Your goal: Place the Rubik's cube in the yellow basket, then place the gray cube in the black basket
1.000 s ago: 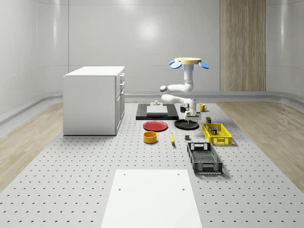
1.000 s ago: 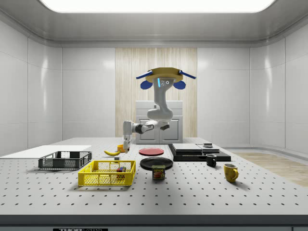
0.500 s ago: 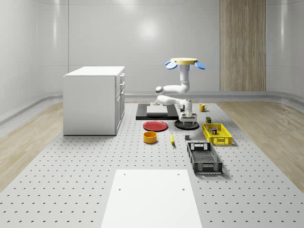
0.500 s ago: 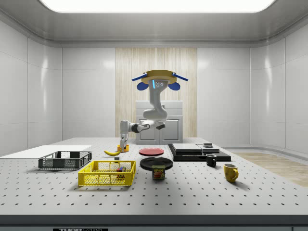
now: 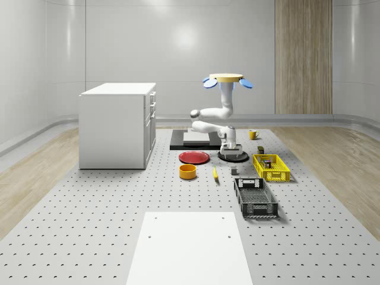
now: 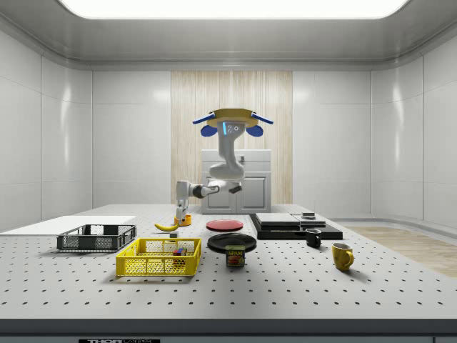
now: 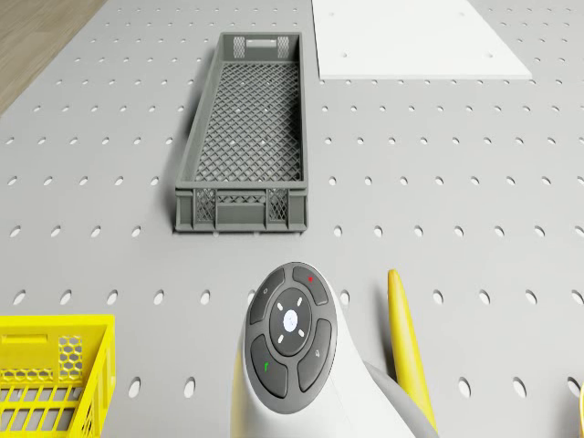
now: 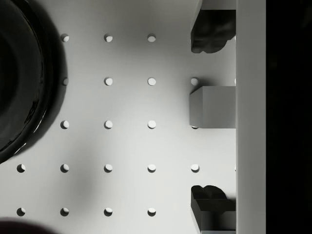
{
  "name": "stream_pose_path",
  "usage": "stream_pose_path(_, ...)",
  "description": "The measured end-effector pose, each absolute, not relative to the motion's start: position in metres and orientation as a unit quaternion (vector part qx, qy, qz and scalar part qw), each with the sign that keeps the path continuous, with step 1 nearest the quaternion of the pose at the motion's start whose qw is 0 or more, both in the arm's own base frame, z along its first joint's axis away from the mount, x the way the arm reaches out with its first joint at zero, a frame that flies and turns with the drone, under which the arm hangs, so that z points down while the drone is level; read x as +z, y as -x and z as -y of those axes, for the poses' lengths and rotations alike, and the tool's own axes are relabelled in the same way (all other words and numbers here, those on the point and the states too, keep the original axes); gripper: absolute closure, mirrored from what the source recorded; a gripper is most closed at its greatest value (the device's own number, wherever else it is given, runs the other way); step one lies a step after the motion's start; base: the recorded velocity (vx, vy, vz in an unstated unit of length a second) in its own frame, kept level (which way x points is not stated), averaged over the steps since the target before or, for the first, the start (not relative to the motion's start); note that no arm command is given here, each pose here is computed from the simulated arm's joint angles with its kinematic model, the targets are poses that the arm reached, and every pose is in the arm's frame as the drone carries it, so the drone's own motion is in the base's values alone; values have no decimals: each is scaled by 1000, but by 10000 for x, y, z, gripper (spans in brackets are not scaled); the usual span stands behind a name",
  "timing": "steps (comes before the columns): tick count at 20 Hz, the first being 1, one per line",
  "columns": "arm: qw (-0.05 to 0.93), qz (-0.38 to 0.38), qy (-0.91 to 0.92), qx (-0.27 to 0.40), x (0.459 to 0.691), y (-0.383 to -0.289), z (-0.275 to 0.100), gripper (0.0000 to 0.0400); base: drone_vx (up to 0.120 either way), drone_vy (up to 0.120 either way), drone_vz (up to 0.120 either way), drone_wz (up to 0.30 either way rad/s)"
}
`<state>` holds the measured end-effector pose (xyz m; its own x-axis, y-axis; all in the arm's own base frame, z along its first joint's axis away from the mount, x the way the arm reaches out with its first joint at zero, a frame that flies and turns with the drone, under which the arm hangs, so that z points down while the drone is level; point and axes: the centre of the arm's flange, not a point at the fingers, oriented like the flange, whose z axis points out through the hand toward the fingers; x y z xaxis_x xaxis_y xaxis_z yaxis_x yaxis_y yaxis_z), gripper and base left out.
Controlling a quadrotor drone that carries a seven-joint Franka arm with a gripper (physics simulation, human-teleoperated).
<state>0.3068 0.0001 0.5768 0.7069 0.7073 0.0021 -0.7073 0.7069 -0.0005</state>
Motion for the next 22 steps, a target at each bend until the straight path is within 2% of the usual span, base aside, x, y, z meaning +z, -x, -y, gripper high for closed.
stream_pose_path(4,924,1,0,383,5768,-3068,-1,0,0,100,-120,0)
stream_pose_path(6,924,1,0,383,5768,-3068,-1,0,0,0,-80,0)
stream_pose_path(11,924,1,0,383,5768,-3068,-1,0,0,-40,0,0)
stream_pose_path(17,924,1,0,383,5768,-3068,-1,0,120,0,0,0)
stream_pose_path(22,924,1,0,383,5768,-3068,-1,0,80,0,0,0)
